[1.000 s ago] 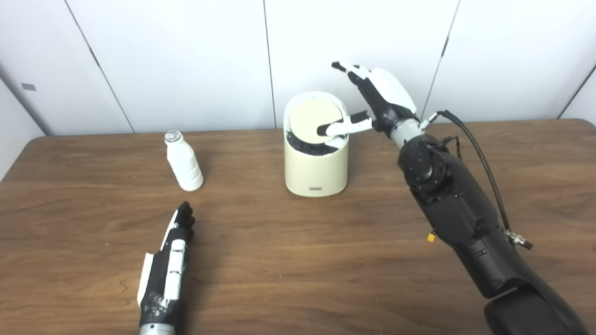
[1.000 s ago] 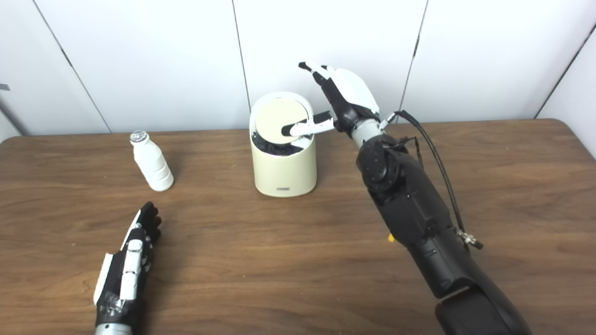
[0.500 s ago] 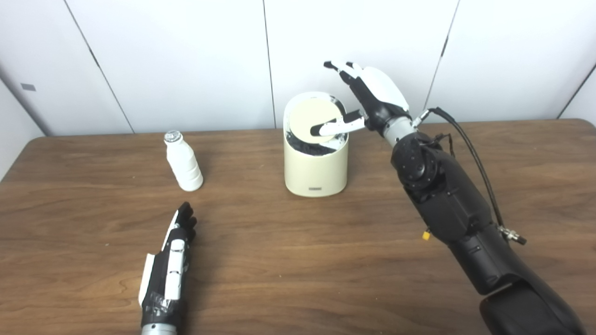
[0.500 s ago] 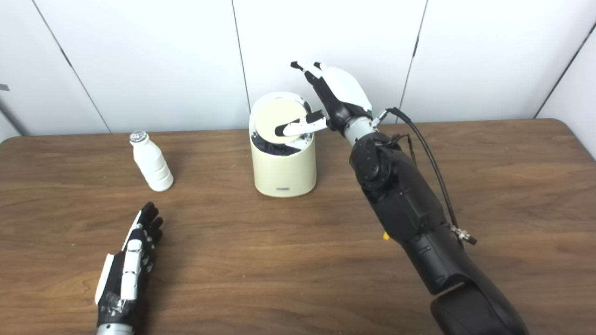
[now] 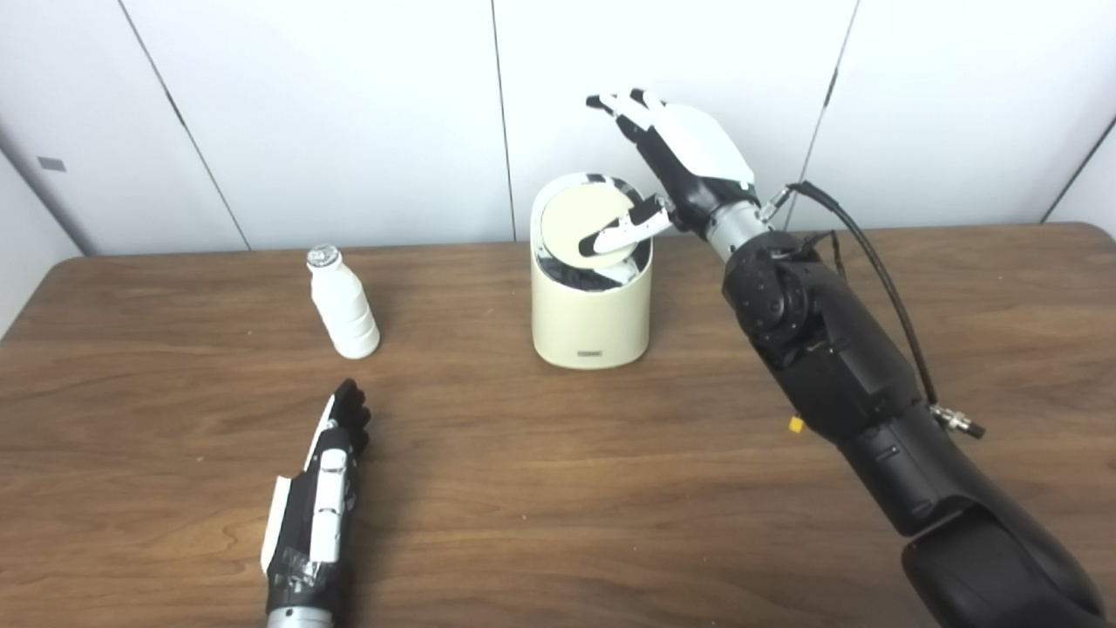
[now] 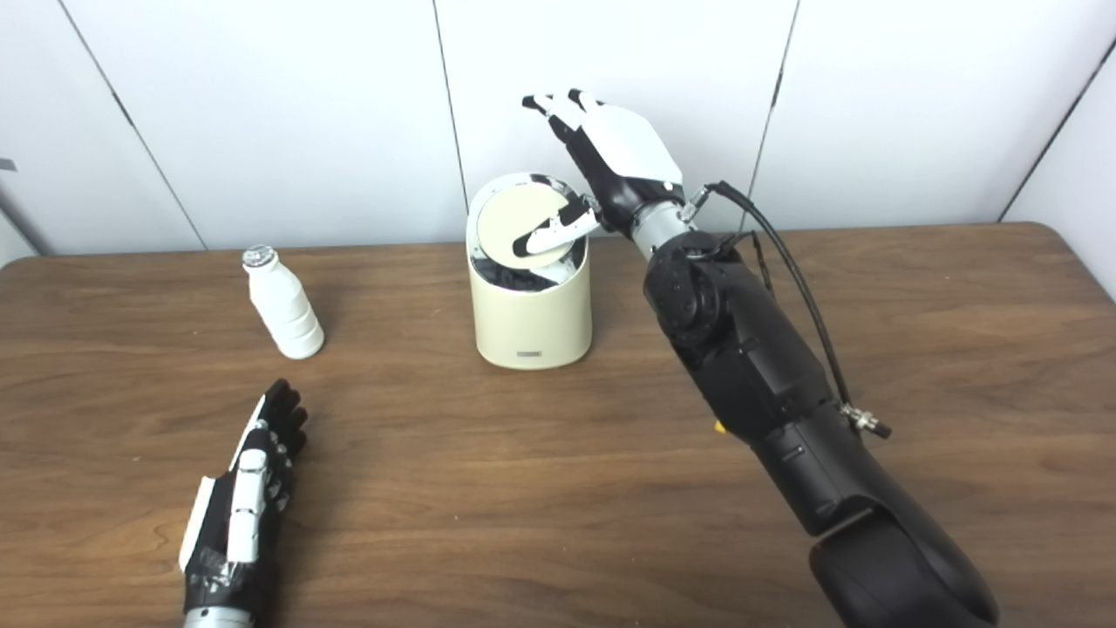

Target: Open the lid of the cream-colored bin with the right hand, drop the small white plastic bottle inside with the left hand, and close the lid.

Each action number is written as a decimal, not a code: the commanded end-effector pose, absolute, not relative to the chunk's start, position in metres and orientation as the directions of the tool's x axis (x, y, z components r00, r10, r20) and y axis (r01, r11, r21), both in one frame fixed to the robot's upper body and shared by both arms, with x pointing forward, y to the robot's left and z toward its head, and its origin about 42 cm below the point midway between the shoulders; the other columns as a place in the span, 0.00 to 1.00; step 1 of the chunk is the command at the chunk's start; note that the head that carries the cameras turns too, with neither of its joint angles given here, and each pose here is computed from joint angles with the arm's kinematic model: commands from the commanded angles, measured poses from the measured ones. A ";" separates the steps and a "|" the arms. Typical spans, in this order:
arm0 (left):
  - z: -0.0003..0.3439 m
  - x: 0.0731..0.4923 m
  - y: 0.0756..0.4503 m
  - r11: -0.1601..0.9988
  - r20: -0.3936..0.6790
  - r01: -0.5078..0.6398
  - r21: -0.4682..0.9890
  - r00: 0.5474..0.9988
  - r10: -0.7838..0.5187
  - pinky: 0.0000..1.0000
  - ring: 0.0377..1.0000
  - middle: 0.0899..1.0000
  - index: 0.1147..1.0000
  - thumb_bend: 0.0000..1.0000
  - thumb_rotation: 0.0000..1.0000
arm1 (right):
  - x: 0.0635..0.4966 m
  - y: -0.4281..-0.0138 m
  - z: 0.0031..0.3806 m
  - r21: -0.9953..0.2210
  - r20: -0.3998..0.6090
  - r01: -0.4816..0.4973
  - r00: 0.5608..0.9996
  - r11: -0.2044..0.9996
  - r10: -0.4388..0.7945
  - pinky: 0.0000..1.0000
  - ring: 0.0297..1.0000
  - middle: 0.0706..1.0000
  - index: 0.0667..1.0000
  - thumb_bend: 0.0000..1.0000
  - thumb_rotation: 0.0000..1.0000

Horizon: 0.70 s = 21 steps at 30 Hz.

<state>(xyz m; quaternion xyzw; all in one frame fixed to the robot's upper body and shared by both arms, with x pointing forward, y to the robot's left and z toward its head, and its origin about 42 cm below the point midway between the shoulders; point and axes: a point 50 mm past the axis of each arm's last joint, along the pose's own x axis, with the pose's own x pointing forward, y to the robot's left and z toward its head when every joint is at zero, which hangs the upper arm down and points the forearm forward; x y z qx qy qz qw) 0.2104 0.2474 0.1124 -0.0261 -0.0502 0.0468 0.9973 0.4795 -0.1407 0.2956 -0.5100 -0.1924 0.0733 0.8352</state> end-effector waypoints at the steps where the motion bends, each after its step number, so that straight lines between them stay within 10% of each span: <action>1: 0.111 0.195 0.244 0.990 0.101 -0.111 -0.085 0.988 0.119 1.00 0.98 0.98 0.99 0.38 0.96 | 0.482 -0.154 0.302 -0.875 0.266 0.103 0.919 0.473 0.292 1.00 1.00 0.94 0.92 0.91 0.25; 21: 0.107 0.197 0.248 0.990 0.102 -0.125 -0.068 0.986 0.131 1.00 0.98 0.98 0.97 0.35 0.86 | 0.400 -0.223 0.287 -0.564 0.251 0.060 0.962 0.823 0.103 0.82 0.91 0.90 0.89 0.76 0.48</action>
